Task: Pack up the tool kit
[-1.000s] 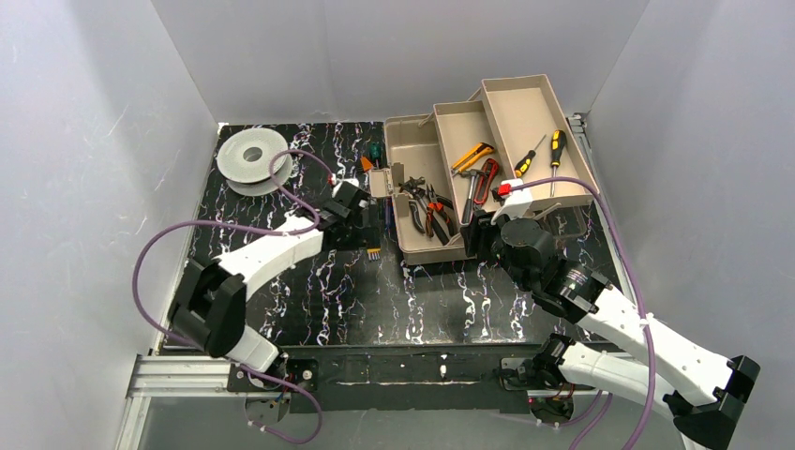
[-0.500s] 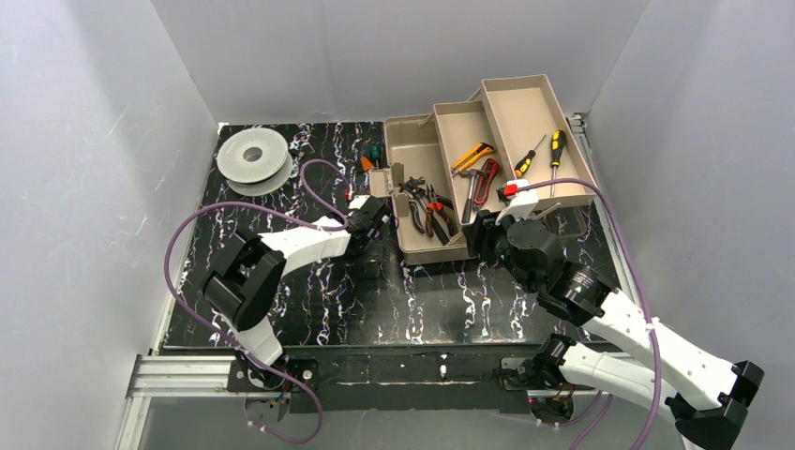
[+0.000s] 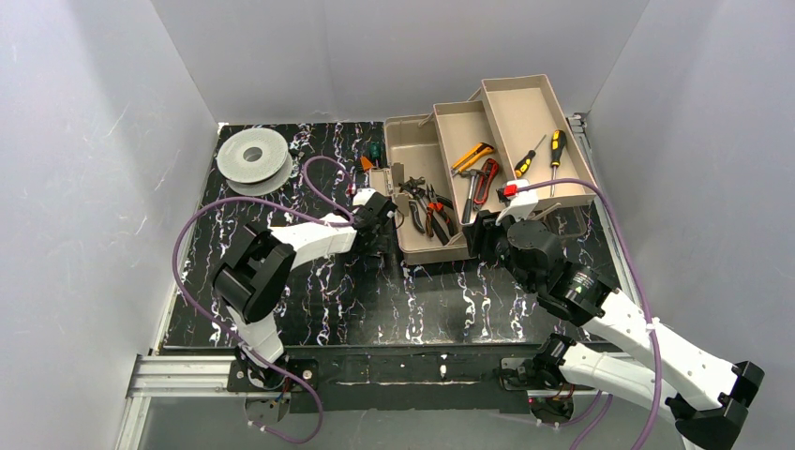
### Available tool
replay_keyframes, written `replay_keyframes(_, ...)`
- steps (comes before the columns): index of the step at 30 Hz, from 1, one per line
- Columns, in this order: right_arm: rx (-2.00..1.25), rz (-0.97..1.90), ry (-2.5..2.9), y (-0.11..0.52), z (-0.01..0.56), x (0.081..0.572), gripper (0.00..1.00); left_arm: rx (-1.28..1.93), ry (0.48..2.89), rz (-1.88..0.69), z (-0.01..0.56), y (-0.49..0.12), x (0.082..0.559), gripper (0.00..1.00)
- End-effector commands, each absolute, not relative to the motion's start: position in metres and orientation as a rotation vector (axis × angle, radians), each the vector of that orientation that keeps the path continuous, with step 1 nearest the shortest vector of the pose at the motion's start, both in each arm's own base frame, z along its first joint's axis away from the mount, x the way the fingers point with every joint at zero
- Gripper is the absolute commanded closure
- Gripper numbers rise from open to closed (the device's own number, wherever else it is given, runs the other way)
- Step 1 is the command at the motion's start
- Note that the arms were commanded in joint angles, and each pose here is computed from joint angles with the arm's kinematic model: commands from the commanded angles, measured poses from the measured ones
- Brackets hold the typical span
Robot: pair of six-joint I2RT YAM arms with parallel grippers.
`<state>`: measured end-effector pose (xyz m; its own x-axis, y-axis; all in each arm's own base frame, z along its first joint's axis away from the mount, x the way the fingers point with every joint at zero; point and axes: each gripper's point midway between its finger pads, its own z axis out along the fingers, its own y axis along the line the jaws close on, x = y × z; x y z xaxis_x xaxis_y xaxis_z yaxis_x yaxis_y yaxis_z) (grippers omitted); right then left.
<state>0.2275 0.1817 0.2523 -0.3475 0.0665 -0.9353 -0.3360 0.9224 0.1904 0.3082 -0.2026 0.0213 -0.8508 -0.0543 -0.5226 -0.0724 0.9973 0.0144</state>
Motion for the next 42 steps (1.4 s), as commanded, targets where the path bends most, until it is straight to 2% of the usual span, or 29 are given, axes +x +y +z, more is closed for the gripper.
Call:
replay_keyframes(1, -0.178, 0.443, 1.832, 0.183, 0.277, 0.231, 0.46, -0.12, 2.561, 0.104, 0.024, -0.194, 0.312, 0.2)
replay_keyframes(6, -0.187, 0.445, 1.836, 0.186, 0.277, 0.232, 0.46, -0.182, 2.573, 0.146, 0.02, -0.179, 0.304, 0.31)
replay_keyframes(18, -0.189, 0.464, 1.84, 0.189, 0.276, 0.231, 0.46, -0.243, 2.518, 0.053, 0.035, -0.166, 0.295, 0.5)
replay_keyframes(30, -0.187, 0.468, 1.847, 0.191, 0.274, 0.231, 0.46, -0.186, 2.38, -0.097, 0.109, -0.17, 0.301, 0.54)
replay_keyframes(42, -0.23, 0.353, 1.873, 0.175, 0.289, 0.234, 0.46, -0.037, 2.218, -0.536, 0.192, -0.236, 0.317, 0.54)
